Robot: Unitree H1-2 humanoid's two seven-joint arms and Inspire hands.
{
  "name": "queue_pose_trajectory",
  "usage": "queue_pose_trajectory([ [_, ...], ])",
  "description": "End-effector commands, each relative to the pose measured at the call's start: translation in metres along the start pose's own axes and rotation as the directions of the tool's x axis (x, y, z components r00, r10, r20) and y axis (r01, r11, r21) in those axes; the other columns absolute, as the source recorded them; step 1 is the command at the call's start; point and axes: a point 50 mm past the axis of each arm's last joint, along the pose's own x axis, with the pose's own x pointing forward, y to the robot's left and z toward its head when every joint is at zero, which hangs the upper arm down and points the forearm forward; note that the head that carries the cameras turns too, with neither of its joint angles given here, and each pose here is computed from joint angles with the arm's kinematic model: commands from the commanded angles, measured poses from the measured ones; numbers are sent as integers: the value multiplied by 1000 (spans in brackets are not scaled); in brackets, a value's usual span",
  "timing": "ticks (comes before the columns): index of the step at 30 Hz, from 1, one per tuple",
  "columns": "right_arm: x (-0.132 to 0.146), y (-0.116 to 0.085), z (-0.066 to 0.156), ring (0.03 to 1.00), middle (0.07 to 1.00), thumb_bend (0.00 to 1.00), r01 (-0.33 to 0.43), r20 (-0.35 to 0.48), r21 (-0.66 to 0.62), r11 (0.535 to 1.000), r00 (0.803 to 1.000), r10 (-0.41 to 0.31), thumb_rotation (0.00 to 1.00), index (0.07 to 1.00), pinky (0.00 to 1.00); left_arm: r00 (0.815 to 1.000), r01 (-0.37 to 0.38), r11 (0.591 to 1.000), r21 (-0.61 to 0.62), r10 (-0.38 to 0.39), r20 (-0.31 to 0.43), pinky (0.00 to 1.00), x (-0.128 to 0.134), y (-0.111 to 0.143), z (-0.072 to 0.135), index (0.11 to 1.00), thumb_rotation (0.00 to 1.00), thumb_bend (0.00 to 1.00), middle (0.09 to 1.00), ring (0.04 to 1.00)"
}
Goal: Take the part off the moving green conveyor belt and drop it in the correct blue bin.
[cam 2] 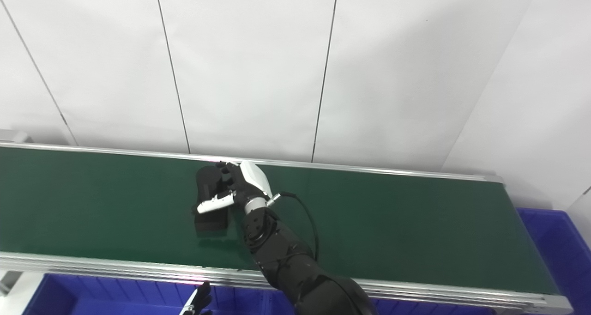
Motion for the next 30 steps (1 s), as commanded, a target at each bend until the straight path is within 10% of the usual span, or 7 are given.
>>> queue_pose_trajectory([
  [1,4,-1,24,476,558,547,54,102,69,996,993,-61,2,518,498,998,-16,1000,-2,16,68,917,3,0,11,963,993,776,982,973],
  [15,-2,-2,17,394,459,512,196,110,105,975,972,-207,0,532,340,997,-28,1000,7,27,65,904,4,3,10,953,974,783,983,981],
  [30,-8,-8,20,434,512,514,270,178,222,937,934,-311,0,499,425,997,-34,999,-17,35,69,926,9,7,10,952,951,792,983,977],
])
